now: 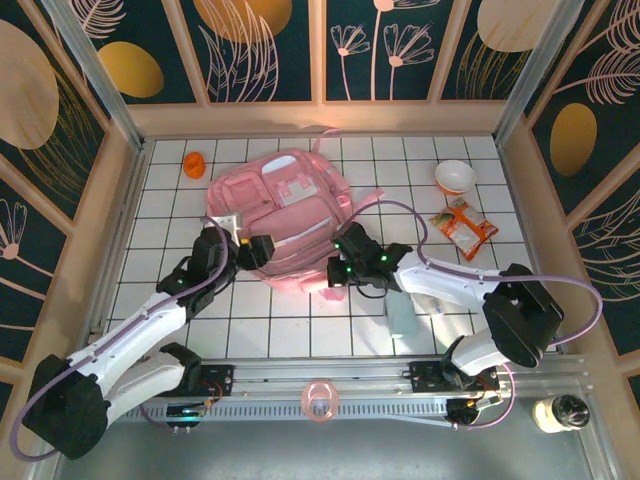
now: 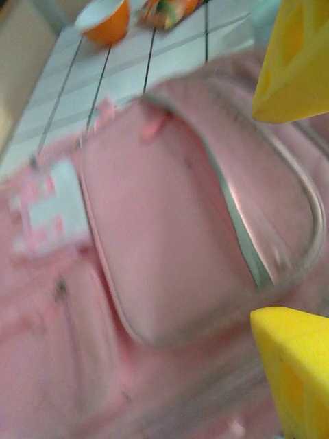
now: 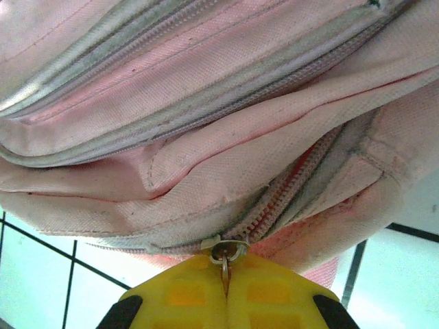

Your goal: Pack the student bag

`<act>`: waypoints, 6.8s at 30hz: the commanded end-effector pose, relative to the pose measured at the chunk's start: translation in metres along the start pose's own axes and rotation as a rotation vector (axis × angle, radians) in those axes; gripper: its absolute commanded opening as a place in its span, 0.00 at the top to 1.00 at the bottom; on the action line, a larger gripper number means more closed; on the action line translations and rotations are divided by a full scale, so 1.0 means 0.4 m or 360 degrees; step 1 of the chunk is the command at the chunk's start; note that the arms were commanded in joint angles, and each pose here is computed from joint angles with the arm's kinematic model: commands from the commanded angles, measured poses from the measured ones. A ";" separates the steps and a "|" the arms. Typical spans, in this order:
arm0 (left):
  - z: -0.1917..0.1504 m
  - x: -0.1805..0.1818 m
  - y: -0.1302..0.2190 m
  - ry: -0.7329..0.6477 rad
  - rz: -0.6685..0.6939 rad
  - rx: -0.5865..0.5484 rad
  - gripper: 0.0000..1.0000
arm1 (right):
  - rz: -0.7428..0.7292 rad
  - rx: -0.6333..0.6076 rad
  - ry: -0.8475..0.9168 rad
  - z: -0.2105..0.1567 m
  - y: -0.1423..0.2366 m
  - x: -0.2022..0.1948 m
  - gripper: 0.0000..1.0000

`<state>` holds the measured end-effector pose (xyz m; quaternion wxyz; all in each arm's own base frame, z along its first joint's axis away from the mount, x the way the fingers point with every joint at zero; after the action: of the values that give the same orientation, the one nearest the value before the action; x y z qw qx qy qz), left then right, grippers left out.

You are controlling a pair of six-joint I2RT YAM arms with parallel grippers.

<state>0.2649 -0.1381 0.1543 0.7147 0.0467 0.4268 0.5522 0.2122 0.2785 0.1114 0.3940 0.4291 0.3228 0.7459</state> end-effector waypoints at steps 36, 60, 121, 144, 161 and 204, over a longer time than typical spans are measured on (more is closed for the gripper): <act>-0.078 0.036 -0.019 0.1109 -0.0056 0.0217 0.31 | 0.0404 0.0059 0.0114 0.036 -0.119 0.243 1.00; -0.095 0.046 -0.122 0.0986 0.0059 0.0196 1.00 | 0.0351 0.0054 0.0082 0.030 -0.072 0.181 1.00; 0.131 0.061 0.041 0.0046 0.0100 -0.0068 0.41 | 0.0061 -0.0165 0.0075 0.215 -0.012 -0.208 1.00; -0.155 -0.188 -0.082 -0.1944 -0.0746 0.0402 0.22 | 0.0293 -0.0187 0.0179 0.197 0.028 -0.045 1.00; -0.142 -0.196 -0.047 -0.2049 -0.0623 0.0286 1.00 | 0.0146 -0.0186 -0.0084 0.196 0.002 -0.244 1.00; -0.078 -0.187 -0.132 -0.2543 -0.0644 0.0392 0.24 | 0.0211 -0.0583 0.0168 0.206 0.104 -0.089 0.63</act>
<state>0.2752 -0.2199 0.1419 0.8667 0.4469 -0.1171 0.1881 0.2806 0.2368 0.1662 0.3908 0.3358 0.1845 0.8370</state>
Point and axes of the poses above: each hand's point on the last joint's axis, 136 mm out from that joint toward the fingers, its own y axis back along the fingers, its own x axis along the line the jaws close on, z = x × y, the point moved 3 cm from there along y, back along the fingers, and after that the axes turned 3 degrees about y, right-handed, at the moved point
